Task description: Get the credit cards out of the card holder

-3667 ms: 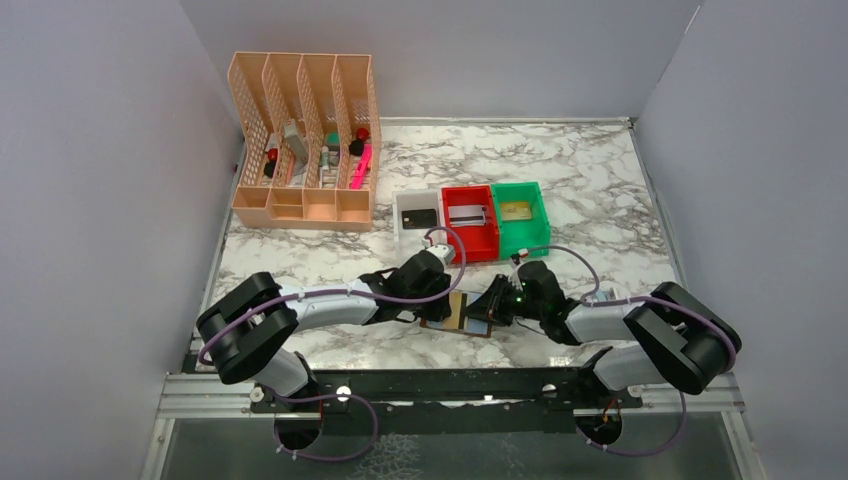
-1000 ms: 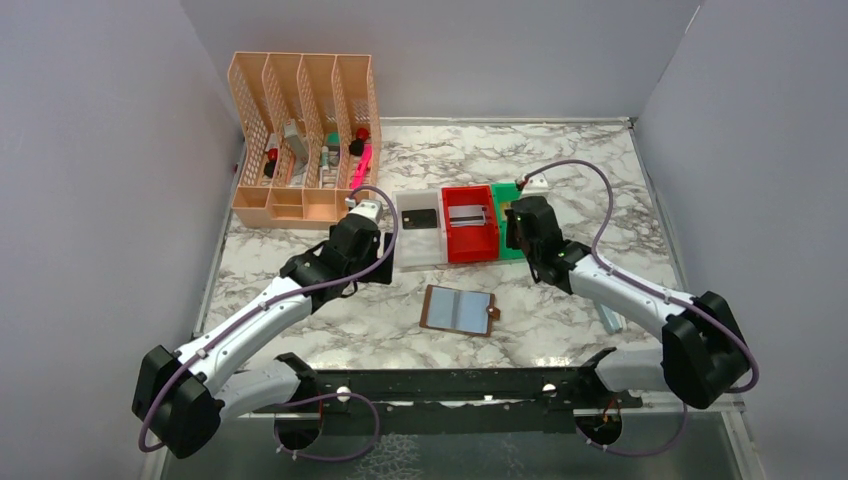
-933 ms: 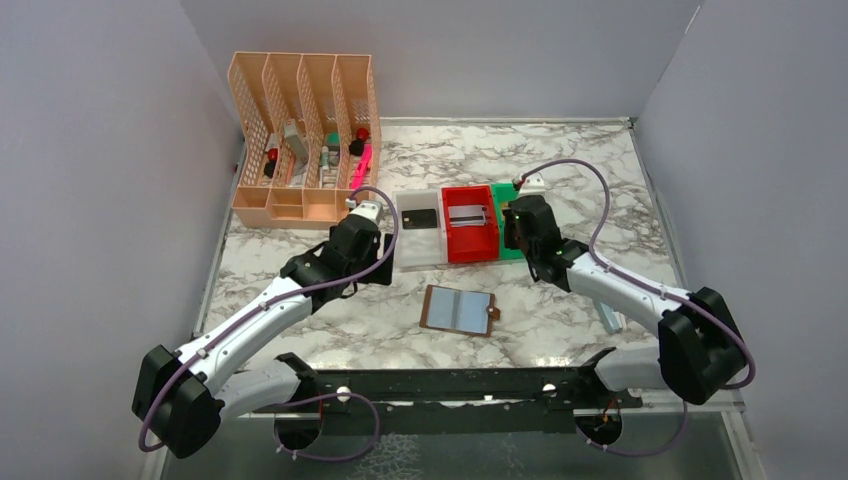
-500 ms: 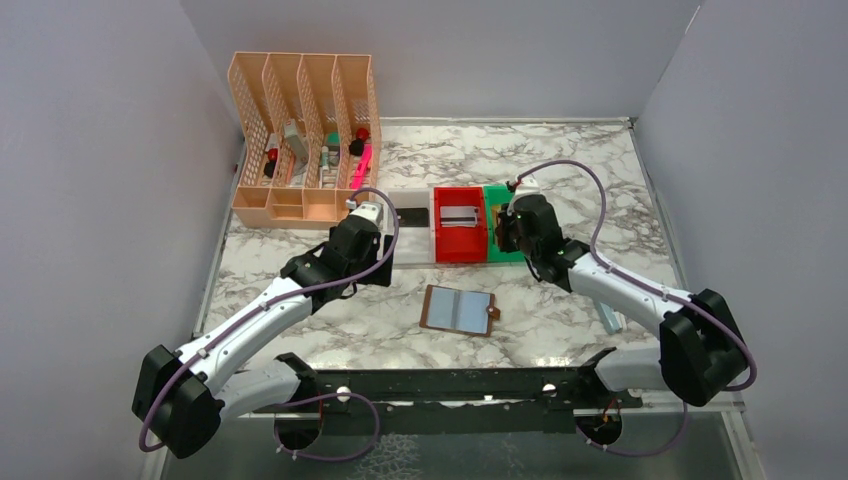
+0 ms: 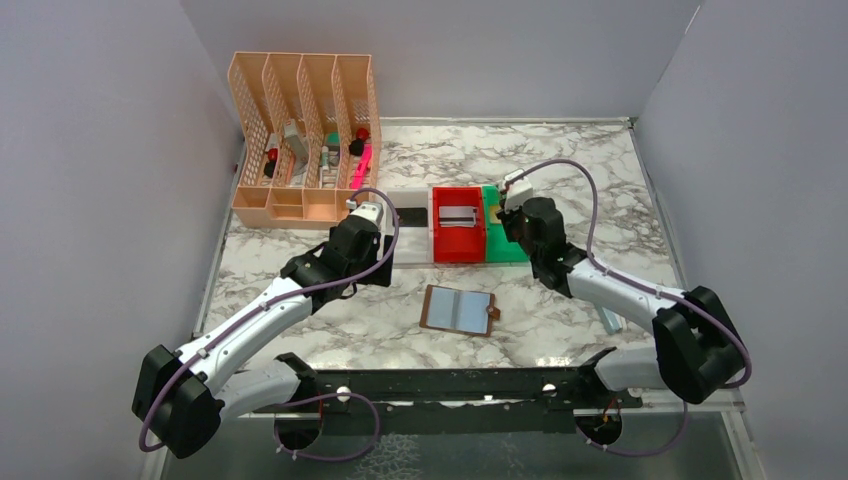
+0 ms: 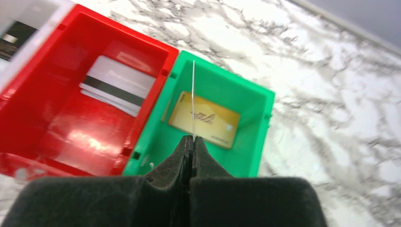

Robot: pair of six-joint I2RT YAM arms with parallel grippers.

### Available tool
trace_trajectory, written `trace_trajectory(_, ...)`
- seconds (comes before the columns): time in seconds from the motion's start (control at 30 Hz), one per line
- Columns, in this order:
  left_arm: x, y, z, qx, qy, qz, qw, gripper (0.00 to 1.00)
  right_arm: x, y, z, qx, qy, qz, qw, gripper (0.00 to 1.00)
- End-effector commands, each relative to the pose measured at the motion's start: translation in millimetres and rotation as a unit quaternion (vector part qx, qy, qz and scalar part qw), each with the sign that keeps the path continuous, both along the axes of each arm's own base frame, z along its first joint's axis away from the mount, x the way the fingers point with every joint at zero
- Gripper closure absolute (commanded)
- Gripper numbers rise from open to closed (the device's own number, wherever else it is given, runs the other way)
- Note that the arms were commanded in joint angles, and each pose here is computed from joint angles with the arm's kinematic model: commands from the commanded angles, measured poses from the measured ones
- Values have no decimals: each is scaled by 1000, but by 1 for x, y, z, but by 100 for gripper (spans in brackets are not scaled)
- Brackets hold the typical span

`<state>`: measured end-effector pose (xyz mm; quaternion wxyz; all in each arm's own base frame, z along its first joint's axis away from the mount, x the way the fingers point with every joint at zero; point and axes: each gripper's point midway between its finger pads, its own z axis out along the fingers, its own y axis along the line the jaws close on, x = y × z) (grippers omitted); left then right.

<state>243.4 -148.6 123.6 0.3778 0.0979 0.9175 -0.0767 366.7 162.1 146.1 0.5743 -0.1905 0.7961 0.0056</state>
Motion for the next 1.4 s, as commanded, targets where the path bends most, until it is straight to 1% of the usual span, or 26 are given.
trace_trajectory(0.0,0,4,0,7,-3,1,1000,16,24,-6,16,-83,-86,60,991,99)
trace_trajectory(0.07,0,4,0,7,-3,0,1000,16,26,-4,4,-125,-84,98,984,99)
trace_trajectory(0.13,0,4,0,7,-4,0,1000,16,29,-9,-7,-148,-79,113,979,99)
trace_trajectory(0.23,0,5,0,8,-4,0,1000,16,28,-7,-25,-169,-55,165,970,99)
trace_trajectory(0.33,-1,4,-1,9,-2,-3,1000,16,34,-10,-27,-173,-63,173,968,99)
trace_trajectory(0.4,0,4,-2,11,-2,-3,1000,16,36,-9,-30,-190,-58,186,962,99)
trace_trajectory(0.5,0,5,-3,12,-1,-3,1000,16,41,-9,-32,-206,-61,192,957,99)
trace_trajectory(0.6,1,5,-3,14,-2,-2,1000,16,44,-8,-41,-222,-48,203,952,99)
trace_trajectory(0.77,1,6,-4,16,1,-2,1000,16,56,-14,-51,-250,-39,191,949,99)
trace_trajectory(0.93,1,7,-5,19,1,0,1000,16,58,-17,-54,-263,-41,189,945,99)
trace_trajectory(1.0,1,6,-6,20,2,-1,1000,16,58,-17,-61,-271,-33,194,942,96)
trace_trajectory(1.17,1,6,-8,22,6,-3,1000,17,55,-21,-74,-287,-8,198,937,93)
trace_trajectory(1.23,1,6,-9,21,8,-3,1000,17,53,-21,-75,-286,-9,202,937,92)
trace_trajectory(1.3,1,6,-9,22,8,-3,1000,17,53,-21,-75,-286,-10,202,937,89)
trace_trajectory(1.37,1,5,-9,21,8,-4,1000,17,54,-22,-76,-289,-8,200,936,89)
